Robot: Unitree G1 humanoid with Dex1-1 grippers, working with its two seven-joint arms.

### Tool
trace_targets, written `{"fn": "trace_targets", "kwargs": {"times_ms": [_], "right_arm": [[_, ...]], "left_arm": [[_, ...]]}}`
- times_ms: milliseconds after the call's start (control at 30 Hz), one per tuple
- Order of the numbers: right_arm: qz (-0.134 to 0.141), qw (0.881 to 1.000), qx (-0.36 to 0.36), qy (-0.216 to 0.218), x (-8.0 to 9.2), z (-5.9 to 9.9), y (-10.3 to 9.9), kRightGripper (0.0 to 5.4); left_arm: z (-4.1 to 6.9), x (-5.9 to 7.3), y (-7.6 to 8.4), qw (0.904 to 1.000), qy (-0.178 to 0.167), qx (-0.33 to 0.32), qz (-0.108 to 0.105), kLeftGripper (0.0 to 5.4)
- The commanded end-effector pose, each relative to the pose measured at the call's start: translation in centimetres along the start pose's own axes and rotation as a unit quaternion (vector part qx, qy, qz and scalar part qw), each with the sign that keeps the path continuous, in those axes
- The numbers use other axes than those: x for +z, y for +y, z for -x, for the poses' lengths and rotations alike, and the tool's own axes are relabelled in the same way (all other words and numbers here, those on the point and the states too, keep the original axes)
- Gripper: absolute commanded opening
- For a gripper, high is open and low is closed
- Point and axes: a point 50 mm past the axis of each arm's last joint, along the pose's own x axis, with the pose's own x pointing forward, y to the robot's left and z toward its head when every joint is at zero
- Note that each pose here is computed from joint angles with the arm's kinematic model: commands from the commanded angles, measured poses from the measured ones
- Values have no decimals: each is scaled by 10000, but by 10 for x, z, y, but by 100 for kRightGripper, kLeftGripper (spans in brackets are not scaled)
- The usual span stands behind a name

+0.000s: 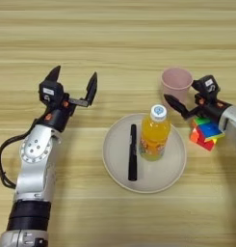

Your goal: Move the objects on the table

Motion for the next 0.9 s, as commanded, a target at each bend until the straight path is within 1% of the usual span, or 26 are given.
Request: {"fn": "trace_targets", "kwargs": {"times_ms": [33,467,900], "right_arm": [[70,10000,-14,52,-1,-9,2,538],[32,9995,-247,203,-12,-22,-1,538],[47,9996,-245,119,-12,-31,5,538]], "left_arm": [[0,0,-1,10000,4,-14,-51,540],[1,0,0,10000,-2,-16,-65,540],[1,0,-1,10000,-3,-26,-60,540]]}}
